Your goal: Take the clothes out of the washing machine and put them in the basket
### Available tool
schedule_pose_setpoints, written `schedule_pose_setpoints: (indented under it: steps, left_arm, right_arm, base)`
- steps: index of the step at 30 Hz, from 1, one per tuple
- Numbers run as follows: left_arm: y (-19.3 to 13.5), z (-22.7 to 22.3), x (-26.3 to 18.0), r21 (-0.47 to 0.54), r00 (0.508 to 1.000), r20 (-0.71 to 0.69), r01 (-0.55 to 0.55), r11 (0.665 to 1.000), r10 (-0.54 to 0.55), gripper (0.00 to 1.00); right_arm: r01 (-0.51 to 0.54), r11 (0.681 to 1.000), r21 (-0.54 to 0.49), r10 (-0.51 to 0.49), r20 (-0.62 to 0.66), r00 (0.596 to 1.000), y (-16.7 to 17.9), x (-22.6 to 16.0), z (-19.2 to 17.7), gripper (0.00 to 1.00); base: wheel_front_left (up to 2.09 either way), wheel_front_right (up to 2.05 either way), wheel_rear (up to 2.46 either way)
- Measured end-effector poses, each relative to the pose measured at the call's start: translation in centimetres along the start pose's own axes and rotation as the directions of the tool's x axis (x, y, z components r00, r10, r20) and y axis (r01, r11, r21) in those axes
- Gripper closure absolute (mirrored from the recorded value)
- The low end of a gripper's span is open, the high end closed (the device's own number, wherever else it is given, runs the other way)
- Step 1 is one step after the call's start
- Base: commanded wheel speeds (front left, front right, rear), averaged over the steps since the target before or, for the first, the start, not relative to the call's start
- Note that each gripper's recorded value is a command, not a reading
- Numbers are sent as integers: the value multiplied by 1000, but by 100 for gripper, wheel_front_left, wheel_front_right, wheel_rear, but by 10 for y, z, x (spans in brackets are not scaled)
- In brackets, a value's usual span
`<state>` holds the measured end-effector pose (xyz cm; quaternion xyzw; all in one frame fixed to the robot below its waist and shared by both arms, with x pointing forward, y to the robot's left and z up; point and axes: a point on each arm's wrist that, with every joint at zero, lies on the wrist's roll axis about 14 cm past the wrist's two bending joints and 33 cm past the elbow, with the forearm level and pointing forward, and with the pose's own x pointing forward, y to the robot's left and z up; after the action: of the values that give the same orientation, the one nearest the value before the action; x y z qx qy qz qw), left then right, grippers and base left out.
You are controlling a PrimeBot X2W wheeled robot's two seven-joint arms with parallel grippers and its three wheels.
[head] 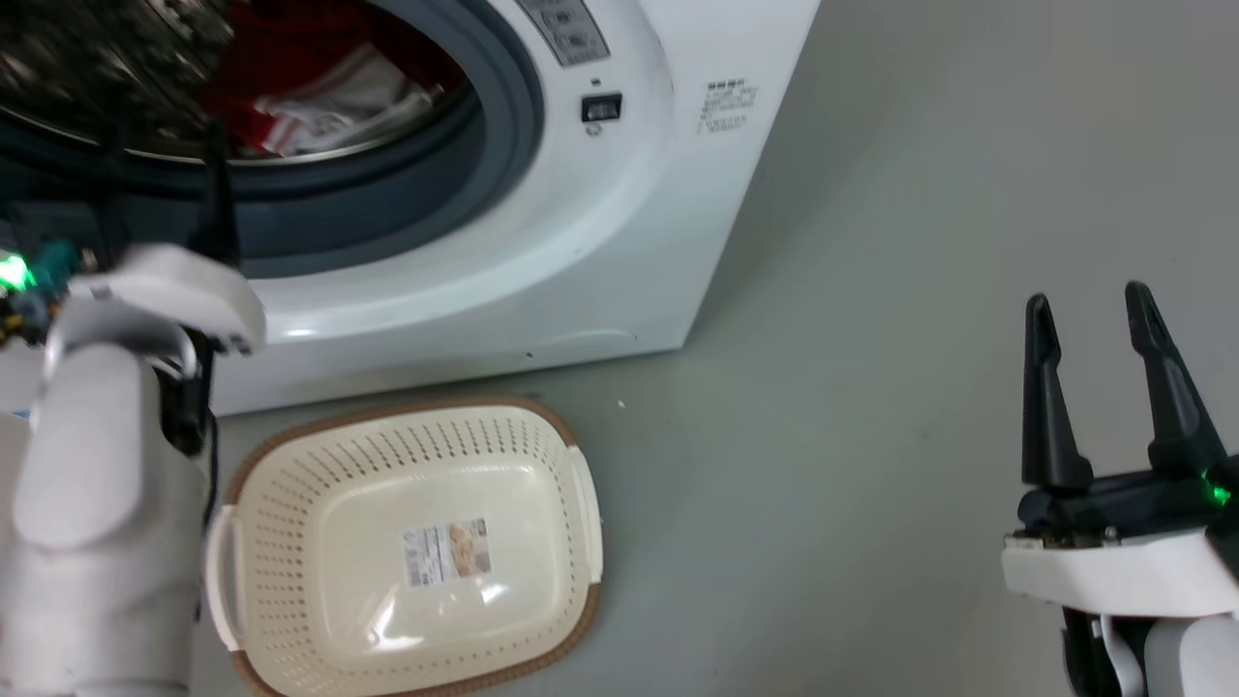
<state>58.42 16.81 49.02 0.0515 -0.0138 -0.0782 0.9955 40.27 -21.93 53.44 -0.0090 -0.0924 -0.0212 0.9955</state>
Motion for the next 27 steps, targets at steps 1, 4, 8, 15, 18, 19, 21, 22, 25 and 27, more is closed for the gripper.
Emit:
schedule_pose_setpoints:
  steps: [1, 4, 8, 15, 18, 19, 21, 22, 25, 27]
  left_arm:
    - [0, -7, 9, 4, 1000, -30, 6, 1000, -6, 0]
    - [4, -12, 39, 30, 998, -53, 23, 999, -22, 0]
    - [0, -40, 68, 49, 984, -175, 52, 997, -42, 0]
    - [2, -75, 109, 54, 932, -359, 76, 996, -51, 0]
    - [-3, -87, 117, 51, 911, -408, 94, 994, -65, 0]
    - [-6, -96, 126, 34, 888, -453, 102, 994, -76, 0]
    - [-7, -105, 132, 21, 859, -505, 105, 994, -80, 0]
    - [-6, -110, 134, 15, 844, -531, 103, 995, -80, 0]
    - [-8, -126, 145, -21, 757, -647, 105, 994, -94, 0]
    - [-10, -131, 147, -22, 718, -689, 115, 993, -99, 0]
  right_arm:
    - [3, 1000, -2, -3, -4, 1000, -1, 3, -3, 0]
    - [19, 1000, 2, -19, -20, 1000, -7, 11, -13, 0]
    - [33, 999, 3, -33, -47, 998, -12, 19, -27, 0]
    - [47, 999, 2, -46, -67, 997, -18, 32, -44, 0]
    - [53, 999, 1, -53, -67, 996, -21, 36, -47, 0]
    - [57, 998, 0, -57, -69, 996, -23, 39, -50, 0]
    - [61, 998, -2, -61, -69, 996, -25, 41, -52, 0]
    - [63, 998, -3, -64, -68, 996, -26, 42, -53, 0]
    - [75, 997, -12, -76, -75, 994, -30, 43, -56, 0]
    - [78, 997, -13, -79, -75, 994, -32, 43, -56, 0]
  base:
    - [0, 0, 0]
    - [0, 0, 0]
    - [0, 0, 0]
    - [0, 0, 0]
    - [0, 0, 0]
    - [0, 0, 0]
    - [0, 0, 0]
    - [0, 0, 0]
    - [0, 0, 0]
    - [0, 0, 0]
